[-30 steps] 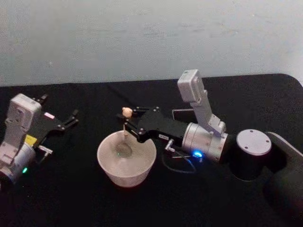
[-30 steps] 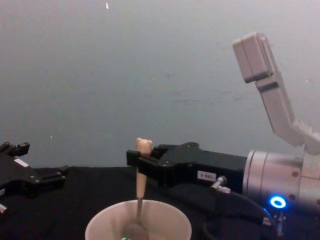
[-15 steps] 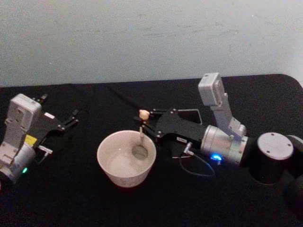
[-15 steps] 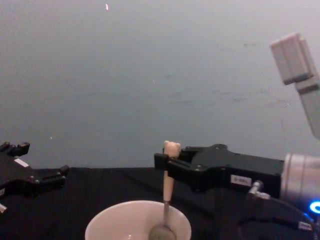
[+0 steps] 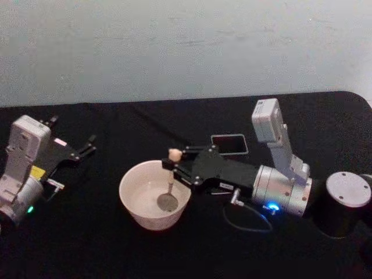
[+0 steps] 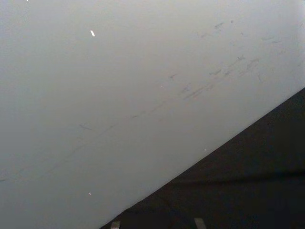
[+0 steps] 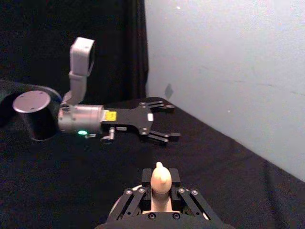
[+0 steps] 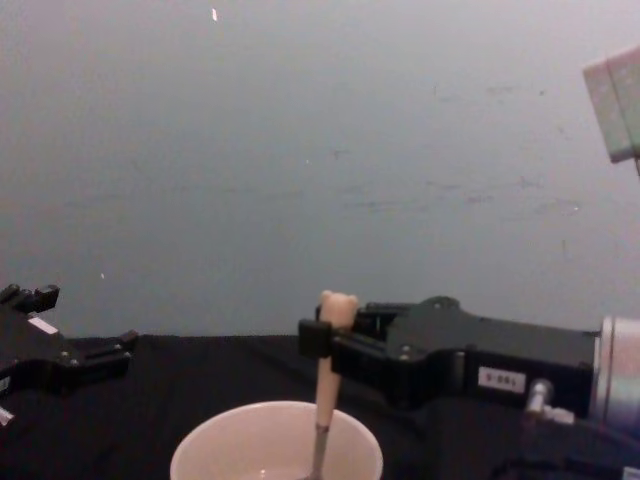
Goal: Pick up the stirring spoon with one hand, stir inside the cup, then place it back in its original position.
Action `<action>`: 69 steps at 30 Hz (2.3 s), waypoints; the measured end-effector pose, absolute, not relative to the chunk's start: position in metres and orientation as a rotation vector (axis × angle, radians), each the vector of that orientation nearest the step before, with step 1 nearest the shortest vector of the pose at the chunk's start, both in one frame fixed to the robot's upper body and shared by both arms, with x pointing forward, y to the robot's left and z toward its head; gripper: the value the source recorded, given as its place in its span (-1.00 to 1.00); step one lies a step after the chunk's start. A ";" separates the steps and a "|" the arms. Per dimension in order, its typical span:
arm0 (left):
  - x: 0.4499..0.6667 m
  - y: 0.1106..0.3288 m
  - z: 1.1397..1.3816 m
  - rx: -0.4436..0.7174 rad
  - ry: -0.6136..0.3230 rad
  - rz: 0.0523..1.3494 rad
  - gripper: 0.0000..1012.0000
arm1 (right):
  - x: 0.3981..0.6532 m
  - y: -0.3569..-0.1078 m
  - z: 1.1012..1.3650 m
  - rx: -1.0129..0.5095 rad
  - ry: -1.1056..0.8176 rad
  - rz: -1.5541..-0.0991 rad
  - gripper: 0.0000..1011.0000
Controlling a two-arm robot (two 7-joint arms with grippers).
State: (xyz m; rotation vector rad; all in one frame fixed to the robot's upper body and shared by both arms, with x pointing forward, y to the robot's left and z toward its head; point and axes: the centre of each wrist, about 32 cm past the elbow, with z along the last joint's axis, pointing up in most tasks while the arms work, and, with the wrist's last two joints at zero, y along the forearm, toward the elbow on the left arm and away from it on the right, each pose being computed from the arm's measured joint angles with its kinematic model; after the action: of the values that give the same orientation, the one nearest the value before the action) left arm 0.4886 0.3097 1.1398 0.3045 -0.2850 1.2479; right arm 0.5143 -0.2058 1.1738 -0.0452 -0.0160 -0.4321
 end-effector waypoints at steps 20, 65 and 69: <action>0.489 0.310 1.140 0.304 -0.285 1.248 0.98 | 0.525 -0.171 1.170 -0.047 -0.003 -0.409 -0.58; 0.489 0.310 1.140 0.304 -0.285 1.248 0.98 | 0.521 -0.192 1.188 -0.006 -0.019 -0.442 -0.58; 0.489 0.310 1.140 0.305 -0.285 1.248 0.98 | 0.523 -0.191 1.191 0.005 -0.023 -0.449 -0.58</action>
State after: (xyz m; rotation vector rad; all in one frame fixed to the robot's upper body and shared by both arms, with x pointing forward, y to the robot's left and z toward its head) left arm 0.4886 0.3097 1.1398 0.3046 -0.2850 1.2480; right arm 0.5229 -0.1915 1.1910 0.0049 -0.0230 -0.4486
